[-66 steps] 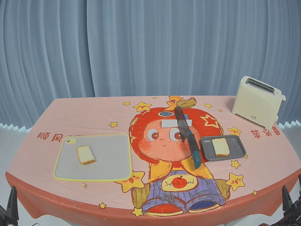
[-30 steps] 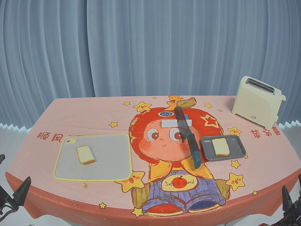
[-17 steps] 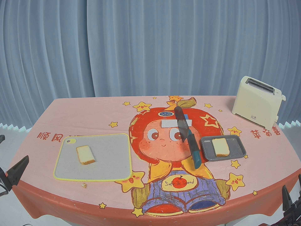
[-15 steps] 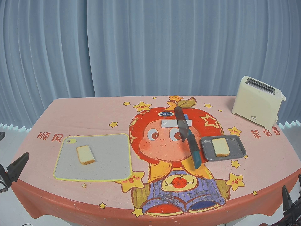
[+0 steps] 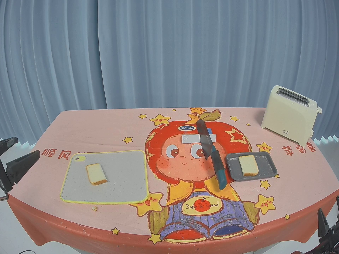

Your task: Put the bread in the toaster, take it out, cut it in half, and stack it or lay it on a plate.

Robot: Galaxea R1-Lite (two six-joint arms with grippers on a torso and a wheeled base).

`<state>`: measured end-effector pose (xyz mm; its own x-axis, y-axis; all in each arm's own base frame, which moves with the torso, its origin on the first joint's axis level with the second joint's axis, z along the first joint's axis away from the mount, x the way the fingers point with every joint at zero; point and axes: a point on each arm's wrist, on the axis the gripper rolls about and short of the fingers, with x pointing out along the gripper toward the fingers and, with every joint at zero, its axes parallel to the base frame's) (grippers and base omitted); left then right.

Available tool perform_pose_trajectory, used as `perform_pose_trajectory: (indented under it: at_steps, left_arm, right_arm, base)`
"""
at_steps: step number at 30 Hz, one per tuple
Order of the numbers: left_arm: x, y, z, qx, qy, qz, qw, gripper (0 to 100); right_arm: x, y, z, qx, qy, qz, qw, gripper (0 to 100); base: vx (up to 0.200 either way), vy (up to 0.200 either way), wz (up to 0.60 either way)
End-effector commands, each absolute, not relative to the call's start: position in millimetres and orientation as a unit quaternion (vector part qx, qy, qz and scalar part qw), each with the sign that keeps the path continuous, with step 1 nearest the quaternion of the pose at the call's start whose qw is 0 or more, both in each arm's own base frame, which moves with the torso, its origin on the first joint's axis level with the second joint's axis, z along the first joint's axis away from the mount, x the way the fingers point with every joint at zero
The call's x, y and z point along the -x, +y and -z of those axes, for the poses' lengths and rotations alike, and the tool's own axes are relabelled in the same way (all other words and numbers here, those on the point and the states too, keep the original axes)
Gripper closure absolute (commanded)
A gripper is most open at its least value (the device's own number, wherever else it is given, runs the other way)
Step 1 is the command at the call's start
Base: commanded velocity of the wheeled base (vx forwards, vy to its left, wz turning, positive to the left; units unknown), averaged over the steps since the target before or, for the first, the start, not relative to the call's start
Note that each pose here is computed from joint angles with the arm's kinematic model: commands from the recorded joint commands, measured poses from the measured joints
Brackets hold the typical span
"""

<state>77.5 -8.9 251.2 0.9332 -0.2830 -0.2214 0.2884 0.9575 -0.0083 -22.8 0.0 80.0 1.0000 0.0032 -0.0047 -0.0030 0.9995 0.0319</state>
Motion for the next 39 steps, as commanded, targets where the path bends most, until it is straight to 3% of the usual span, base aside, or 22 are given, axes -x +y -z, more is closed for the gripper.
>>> perform_pose_trajectory:
  at_steps: [1,7,16,26,39]
  left_arm:
    - [-84,-9,-254,0.000,0.119,0.145,0.982,0]
    - [-86,-9,-258,0.026,0.120,0.124,0.985,0]
    - [-115,-8,-253,0.057,0.168,0.087,0.980,0]
    - [-156,-9,-232,0.052,0.245,0.037,0.967,0]
    - [-188,-10,-229,0.062,0.273,0.005,0.960,0]
  right_arm:
    - [23,0,-76,-0.016,0.002,-0.002,1.000,0]
    - [23,0,-76,-0.016,0.002,-0.002,1.000,0]
    - [23,0,-76,-0.016,0.002,-0.002,1.000,0]
    - [23,0,-76,-0.016,0.002,-0.002,1.000,0]
    - [23,0,-76,-0.016,0.002,-0.002,1.000,0]
  base:
    - [0.000,0.000,0.00]
    - [0.000,0.000,0.00]
    - [0.000,0.000,0.00]
    - [0.000,0.000,0.00]
    - [0.000,0.000,0.00]
